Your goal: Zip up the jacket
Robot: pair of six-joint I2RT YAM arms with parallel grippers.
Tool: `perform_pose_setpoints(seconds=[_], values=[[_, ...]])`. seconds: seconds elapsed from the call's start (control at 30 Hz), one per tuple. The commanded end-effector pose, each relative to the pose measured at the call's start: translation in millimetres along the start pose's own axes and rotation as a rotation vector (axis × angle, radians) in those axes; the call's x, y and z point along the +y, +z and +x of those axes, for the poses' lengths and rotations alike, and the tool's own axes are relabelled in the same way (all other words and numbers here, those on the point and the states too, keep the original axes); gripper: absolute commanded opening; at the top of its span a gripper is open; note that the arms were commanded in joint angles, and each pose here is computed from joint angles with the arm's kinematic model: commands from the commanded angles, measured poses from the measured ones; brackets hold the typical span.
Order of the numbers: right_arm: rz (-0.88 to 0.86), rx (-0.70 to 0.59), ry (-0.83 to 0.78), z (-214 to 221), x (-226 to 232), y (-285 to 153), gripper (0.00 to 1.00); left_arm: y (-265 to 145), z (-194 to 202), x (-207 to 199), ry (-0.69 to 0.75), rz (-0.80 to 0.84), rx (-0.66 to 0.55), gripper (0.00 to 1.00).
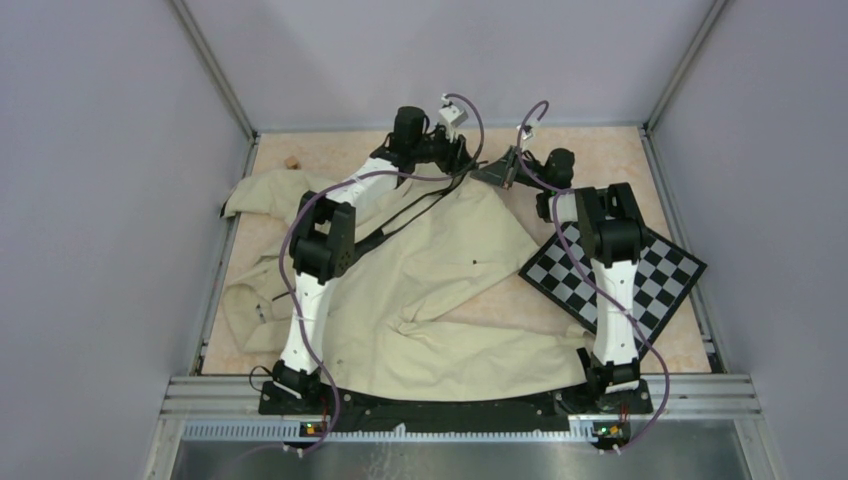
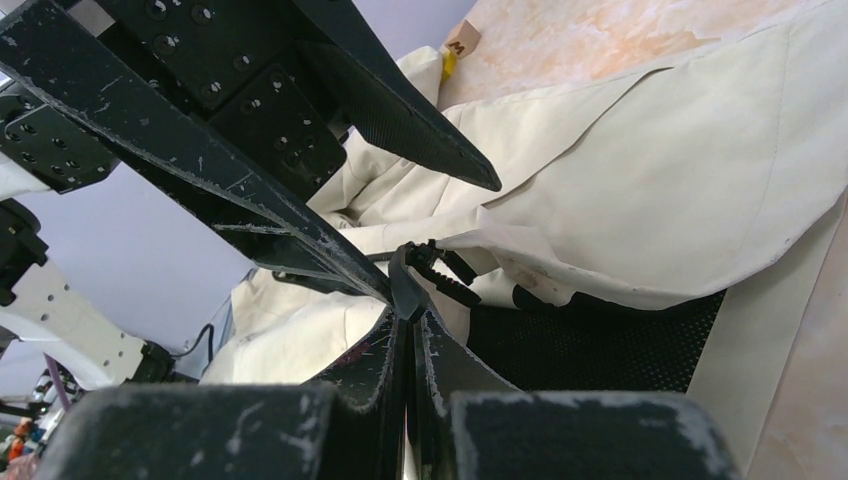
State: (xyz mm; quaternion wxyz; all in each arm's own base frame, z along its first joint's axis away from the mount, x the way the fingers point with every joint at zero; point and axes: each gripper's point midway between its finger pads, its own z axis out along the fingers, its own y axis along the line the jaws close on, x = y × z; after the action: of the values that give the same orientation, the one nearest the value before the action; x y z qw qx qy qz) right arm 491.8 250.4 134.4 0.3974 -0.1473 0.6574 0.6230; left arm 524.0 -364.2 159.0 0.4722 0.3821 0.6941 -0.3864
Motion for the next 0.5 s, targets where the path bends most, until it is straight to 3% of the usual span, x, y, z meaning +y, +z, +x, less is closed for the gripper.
perform_pose_setpoints(seconds=[0.0, 0.47], values=[[-0.039, -0.012, -0.070, -10, 9, 2, 0.00, 3, -12, 2, 0.041, -0.007, -0.024, 0.52], [-0.043, -0.012, -0.072, -11, 10, 3, 0.00, 23, -7, 2, 0.065, -0.043, 0.021, 0.50]])
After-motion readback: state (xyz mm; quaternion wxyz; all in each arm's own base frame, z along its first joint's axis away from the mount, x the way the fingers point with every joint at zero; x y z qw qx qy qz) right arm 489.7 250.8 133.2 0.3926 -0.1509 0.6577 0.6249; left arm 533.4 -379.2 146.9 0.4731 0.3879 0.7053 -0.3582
